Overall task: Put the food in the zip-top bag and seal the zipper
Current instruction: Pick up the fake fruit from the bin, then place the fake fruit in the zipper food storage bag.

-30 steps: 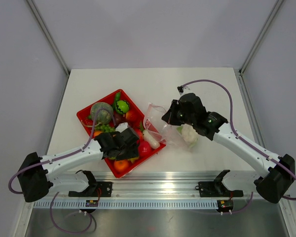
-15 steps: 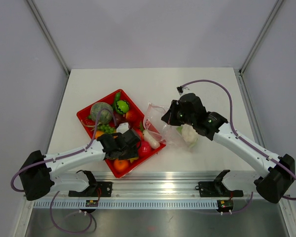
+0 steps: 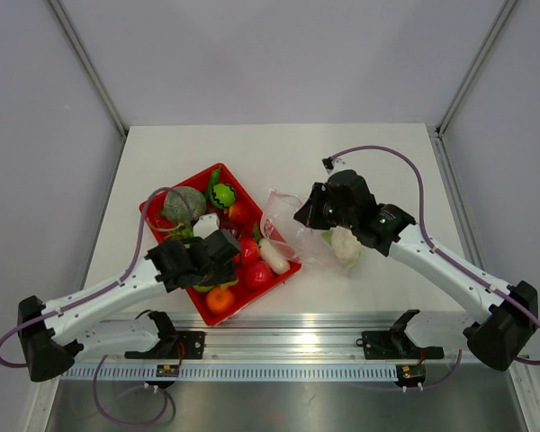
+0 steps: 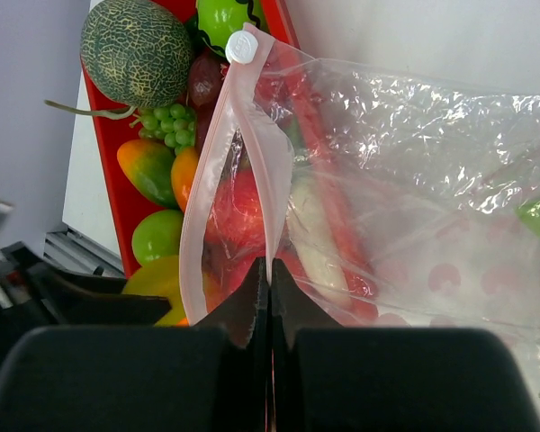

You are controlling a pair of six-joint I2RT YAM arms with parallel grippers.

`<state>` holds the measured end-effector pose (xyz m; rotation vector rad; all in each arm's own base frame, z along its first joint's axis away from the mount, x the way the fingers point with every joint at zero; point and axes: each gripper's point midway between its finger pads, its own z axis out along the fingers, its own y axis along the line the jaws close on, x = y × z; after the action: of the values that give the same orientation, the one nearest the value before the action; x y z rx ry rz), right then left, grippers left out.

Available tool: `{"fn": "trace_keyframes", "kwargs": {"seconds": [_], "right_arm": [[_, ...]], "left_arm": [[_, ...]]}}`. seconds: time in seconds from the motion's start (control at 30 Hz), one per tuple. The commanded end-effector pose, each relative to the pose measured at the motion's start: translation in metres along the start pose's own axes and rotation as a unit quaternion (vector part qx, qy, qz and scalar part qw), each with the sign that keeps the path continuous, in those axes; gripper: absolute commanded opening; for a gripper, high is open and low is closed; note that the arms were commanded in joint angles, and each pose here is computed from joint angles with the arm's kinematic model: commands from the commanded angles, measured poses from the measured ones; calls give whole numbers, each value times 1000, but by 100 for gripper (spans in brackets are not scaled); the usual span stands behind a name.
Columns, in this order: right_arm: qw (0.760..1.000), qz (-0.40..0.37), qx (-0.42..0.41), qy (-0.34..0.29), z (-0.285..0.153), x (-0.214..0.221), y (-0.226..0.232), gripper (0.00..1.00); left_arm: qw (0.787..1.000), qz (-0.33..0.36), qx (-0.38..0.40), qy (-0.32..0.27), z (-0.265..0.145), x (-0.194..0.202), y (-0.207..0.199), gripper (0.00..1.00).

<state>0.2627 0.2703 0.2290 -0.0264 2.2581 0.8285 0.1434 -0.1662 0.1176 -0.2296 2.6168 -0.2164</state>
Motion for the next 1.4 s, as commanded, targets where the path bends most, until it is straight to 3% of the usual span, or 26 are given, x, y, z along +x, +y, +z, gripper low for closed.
{"fn": "trace_keyframes", "kwargs": {"seconds": [0.0, 0.27, 0.53, 0.8, 1.13, 1.17, 1.2, 1.3, 1.37], "right_arm": [[999, -1, -31, -15, 0, -9, 17, 0], [999, -2, -37, -13, 0, -10, 21, 0], [999, -4, -37, -18, -6, -13, 22, 0], [999, -6, -44, -20, -15, -12, 24, 0], [999, -5, -44, -30, -29, -13, 22, 0], [998, -5, -46, -33, -31, -13, 23, 0], [998, -3, -45, -37, -32, -15, 22, 0], [998, -1, -39, -40, -37, -14, 19, 0], [999, 1, -36, -40, -40, -12, 16, 0]], "left_arm": [[999, 4, 1, -54, -39, -33, 7, 13], [991, 15, 82, -107, -97, -76, -21, 9], [979, 40, 156, -128, -124, -108, -72, 8], [962, 54, 250, -100, -120, -135, -138, 7], [943, 87, 320, -9, -77, -121, -205, 9], [945, 88, 316, -2, -69, -119, -209, 11], [945, 88, 314, 3, -65, -119, -210, 30], [943, 98, 316, 20, -61, -113, -211, 67], [940, 104, 325, 17, -67, -113, -211, 74]]}}
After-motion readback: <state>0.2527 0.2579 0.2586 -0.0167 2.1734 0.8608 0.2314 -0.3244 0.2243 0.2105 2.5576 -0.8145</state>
